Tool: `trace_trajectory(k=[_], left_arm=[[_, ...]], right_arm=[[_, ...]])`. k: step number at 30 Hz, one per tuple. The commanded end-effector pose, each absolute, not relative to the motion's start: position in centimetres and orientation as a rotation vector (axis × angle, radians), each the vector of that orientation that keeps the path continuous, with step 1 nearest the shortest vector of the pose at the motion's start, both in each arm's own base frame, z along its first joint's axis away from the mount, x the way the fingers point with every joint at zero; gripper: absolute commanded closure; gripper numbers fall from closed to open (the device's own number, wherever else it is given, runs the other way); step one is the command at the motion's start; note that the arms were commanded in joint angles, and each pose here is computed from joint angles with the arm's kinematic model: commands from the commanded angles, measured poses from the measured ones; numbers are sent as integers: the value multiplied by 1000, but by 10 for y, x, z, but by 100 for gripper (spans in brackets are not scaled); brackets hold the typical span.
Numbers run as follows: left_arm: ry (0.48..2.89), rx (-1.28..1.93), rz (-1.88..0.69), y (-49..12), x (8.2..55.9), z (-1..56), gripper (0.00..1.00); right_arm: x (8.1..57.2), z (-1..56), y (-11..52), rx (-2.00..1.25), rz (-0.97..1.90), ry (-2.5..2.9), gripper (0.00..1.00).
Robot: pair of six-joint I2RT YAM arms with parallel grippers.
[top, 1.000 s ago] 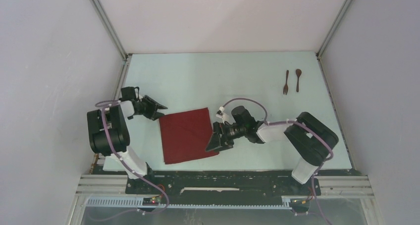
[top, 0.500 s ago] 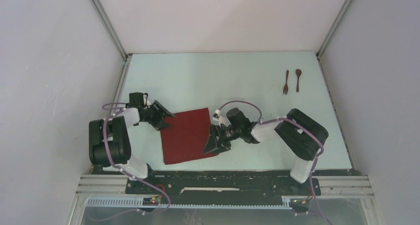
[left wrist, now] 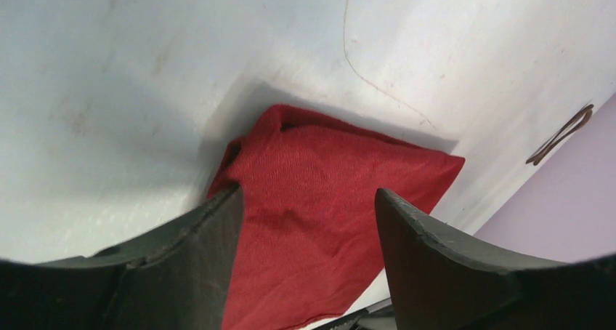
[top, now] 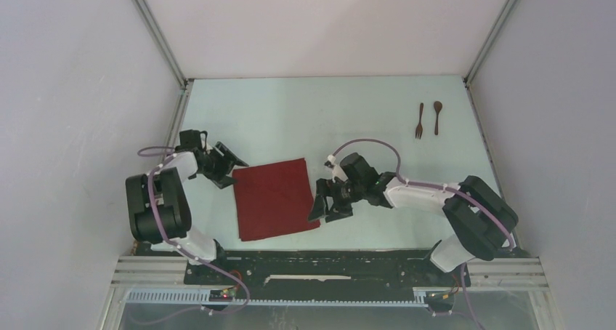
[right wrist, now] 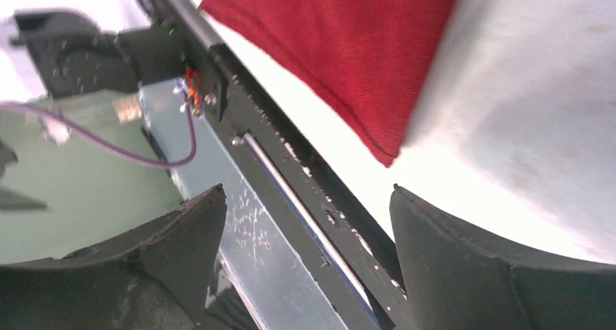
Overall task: Fold the napkin into a case and place the utensils inside
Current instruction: Smooth out the lower triangle-folded napkin at the center of the board.
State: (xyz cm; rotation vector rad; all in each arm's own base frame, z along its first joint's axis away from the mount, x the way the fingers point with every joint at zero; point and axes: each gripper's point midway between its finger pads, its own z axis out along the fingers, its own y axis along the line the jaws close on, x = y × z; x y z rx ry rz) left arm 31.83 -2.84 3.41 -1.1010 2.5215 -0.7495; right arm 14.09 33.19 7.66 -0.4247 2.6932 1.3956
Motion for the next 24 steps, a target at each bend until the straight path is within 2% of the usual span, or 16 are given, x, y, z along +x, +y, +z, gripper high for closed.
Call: trace_trajectory(k=[1, 5, 12, 19, 24], left_arm=[[2470, -911, -723, -29, 319, 82, 25], [2494, -749, -643, -41, 306, 107, 23], [2484, -647, -644, -59, 288, 116, 23], [2488, -618, -656, -60, 285, 115, 22], [2480, -607, -670, -62, 288, 119, 22]], right_arm=[[151, 59, 306, -187, 1097, 2875, 13], [147, 41, 303, -37, 962, 3011, 26], [143, 26, 321, -79, 933, 3060, 44], [150, 12, 328, -99, 913, 3080, 53], [155, 7, 327, -90, 885, 3077, 67]])
